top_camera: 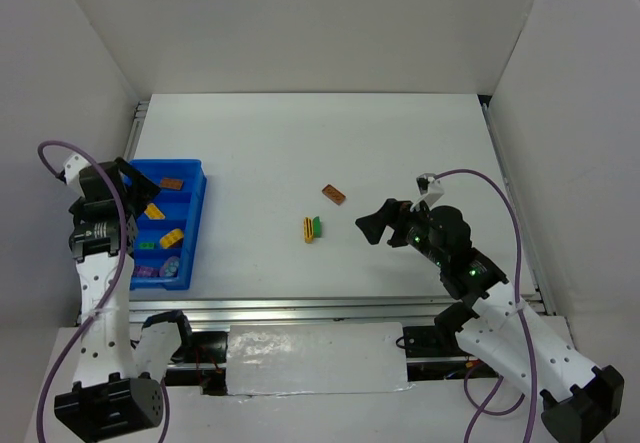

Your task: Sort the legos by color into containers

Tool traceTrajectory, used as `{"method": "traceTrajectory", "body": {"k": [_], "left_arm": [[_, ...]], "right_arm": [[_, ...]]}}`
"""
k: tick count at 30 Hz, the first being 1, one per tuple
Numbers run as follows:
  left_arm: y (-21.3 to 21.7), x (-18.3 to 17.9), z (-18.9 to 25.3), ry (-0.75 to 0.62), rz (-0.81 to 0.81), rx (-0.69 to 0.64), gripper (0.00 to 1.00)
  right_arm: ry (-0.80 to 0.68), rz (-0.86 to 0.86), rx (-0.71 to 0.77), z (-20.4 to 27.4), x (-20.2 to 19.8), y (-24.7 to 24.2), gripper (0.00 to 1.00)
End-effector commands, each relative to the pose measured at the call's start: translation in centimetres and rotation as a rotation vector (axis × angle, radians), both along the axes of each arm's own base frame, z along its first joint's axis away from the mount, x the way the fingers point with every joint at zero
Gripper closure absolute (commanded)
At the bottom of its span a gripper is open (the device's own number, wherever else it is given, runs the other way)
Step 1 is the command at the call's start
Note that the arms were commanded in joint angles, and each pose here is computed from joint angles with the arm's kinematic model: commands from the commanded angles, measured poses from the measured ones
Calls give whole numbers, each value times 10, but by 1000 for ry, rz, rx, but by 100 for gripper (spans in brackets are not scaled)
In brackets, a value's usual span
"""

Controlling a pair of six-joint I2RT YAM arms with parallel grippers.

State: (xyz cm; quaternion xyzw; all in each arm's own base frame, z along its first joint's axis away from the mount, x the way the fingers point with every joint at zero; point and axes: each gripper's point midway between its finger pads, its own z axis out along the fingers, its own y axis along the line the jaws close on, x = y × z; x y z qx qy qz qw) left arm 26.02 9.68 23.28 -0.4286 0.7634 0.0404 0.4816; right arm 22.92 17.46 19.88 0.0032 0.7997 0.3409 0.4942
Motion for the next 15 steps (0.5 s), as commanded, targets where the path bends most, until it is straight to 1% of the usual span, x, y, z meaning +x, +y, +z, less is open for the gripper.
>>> {"method": "traceTrajectory", "body": {"k": [1, 10, 15], "left_arm": [[-2, -1, 21, -26, -52, 45, 1], [-9, 4, 11, -16, -66, -16, 0], [-10, 8, -3, 31, -57, -51, 0]], "right_arm": [[-64, -3, 23, 21, 5, 1, 0], [-72, 10, 33, 22, 2, 2, 0], [-64, 28, 37, 21, 1, 5, 1]]}}
